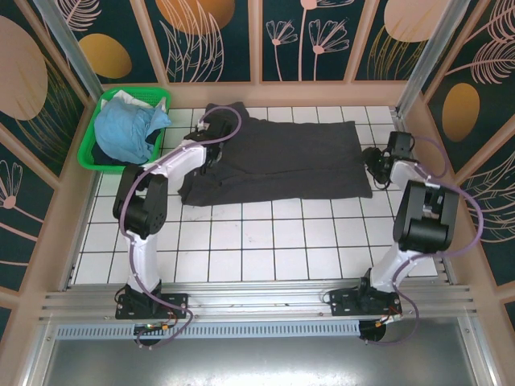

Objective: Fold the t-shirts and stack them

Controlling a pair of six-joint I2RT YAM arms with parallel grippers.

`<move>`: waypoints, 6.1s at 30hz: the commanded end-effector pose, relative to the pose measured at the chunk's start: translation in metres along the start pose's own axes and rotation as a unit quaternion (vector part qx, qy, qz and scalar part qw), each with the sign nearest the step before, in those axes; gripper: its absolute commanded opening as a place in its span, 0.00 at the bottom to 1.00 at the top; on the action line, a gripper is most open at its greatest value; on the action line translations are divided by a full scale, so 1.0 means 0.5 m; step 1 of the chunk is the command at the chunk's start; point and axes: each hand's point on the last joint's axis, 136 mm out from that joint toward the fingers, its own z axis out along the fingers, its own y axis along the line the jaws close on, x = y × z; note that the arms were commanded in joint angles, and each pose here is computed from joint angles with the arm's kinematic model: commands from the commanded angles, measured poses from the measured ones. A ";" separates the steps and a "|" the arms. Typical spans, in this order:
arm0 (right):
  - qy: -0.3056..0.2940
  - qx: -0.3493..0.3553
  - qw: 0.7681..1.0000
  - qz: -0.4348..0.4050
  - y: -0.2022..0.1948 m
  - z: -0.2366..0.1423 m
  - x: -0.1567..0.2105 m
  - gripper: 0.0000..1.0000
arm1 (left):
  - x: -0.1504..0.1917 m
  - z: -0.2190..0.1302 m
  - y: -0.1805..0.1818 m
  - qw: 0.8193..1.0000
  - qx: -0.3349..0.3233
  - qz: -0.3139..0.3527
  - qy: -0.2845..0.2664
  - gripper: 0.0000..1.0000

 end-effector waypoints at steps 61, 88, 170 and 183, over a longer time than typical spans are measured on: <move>0.030 -0.041 0.998 0.045 -0.090 -0.001 0.244 0.50 | 0.179 -0.036 -0.179 0.934 0.338 -0.103 0.058 0.71; 0.047 -0.064 0.997 0.024 -0.078 0.008 0.254 0.50 | -0.073 0.033 -0.286 0.958 0.284 -0.040 0.005 0.45; 0.034 -0.086 0.994 0.062 -0.092 -0.015 0.259 0.54 | 0.291 -0.073 0.152 0.971 0.106 -0.214 0.004 0.00; 0.034 -0.103 0.990 0.093 -0.114 -0.020 0.260 0.53 | 0.350 -0.059 0.194 0.945 0.122 -0.301 0.026 0.02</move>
